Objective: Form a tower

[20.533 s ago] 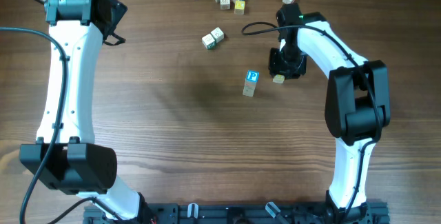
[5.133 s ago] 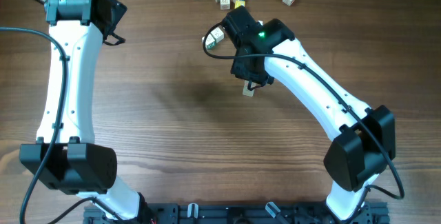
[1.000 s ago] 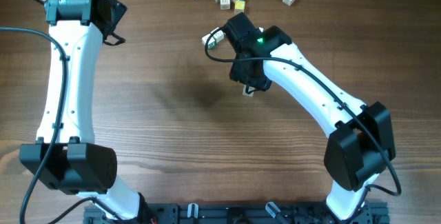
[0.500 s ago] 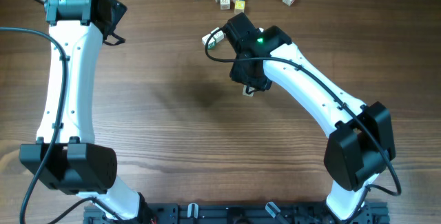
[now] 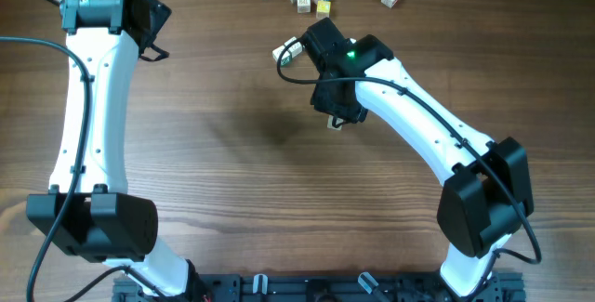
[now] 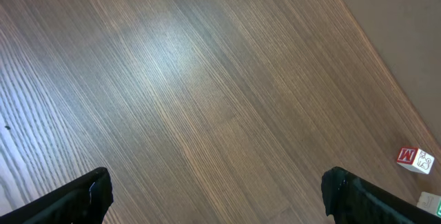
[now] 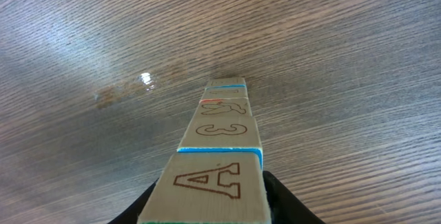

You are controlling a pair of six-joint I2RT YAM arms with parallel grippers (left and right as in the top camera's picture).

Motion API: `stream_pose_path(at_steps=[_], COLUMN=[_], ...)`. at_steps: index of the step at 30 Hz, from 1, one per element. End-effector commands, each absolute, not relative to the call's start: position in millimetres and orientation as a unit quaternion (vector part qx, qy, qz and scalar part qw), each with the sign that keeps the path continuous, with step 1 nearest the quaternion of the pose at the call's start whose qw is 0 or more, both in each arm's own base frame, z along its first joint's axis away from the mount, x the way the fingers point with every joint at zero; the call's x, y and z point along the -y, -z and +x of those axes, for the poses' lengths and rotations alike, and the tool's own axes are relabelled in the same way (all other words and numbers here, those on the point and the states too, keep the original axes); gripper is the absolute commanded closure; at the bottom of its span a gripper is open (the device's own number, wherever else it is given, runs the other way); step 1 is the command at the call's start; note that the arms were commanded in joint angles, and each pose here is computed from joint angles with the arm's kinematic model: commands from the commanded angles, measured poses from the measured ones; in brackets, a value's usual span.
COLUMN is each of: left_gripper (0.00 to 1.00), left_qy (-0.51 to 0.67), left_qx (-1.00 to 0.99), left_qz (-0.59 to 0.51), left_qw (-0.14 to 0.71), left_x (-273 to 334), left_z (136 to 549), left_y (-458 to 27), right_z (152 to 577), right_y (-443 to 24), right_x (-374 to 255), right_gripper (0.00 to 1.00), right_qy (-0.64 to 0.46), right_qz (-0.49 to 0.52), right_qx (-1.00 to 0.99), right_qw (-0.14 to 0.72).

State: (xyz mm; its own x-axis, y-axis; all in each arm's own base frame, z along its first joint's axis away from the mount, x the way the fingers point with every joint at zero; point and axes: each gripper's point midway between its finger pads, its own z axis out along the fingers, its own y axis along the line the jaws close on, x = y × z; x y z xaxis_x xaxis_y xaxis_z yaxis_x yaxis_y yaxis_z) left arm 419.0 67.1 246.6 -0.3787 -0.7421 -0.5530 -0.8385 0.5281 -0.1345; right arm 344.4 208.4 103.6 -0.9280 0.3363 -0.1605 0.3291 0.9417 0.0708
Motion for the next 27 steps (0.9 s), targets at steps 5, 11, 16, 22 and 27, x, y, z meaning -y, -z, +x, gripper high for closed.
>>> stream_pose_path(at_steps=[5, 11, 16, 22, 27], left_gripper=[0.00, 0.00, 0.00, 0.00, 0.00], left_qy=[-0.097, -0.097, -0.097, -0.097, -0.097], left_qx=[-0.826, -0.826, -0.826, -0.827, -0.826], left_qz=[-0.475, -0.475, -0.475, -0.475, -0.475], left_qw=[0.287, 0.287, 0.287, 0.287, 0.287], left_x=[-71.4, -71.4, -71.4, -71.4, -71.4], left_z=[420.0, 420.0, 420.0, 419.9, 420.0], left_y=[-245.4, -245.4, -245.4, -245.3, -245.4], right_z=[340.6, 342.2, 346.0, 353.6, 348.1], right_y=[-96.2, -96.5, -97.4, -121.1, -152.6], right_x=[-205.7, -206.8, -210.1, -218.6, -214.8], right_gripper=[0.61, 0.55, 0.16, 0.00, 0.00], right_qy=[-0.016, -0.019, -0.027, -0.048, -0.053], right_qz=[0.173, 0.173, 0.172, 0.139, 0.133], right_qx=[-0.982, -0.982, -0.982, -0.985, -0.985], right_qw=[0.070, 0.073, 0.080, 0.093, 0.101])
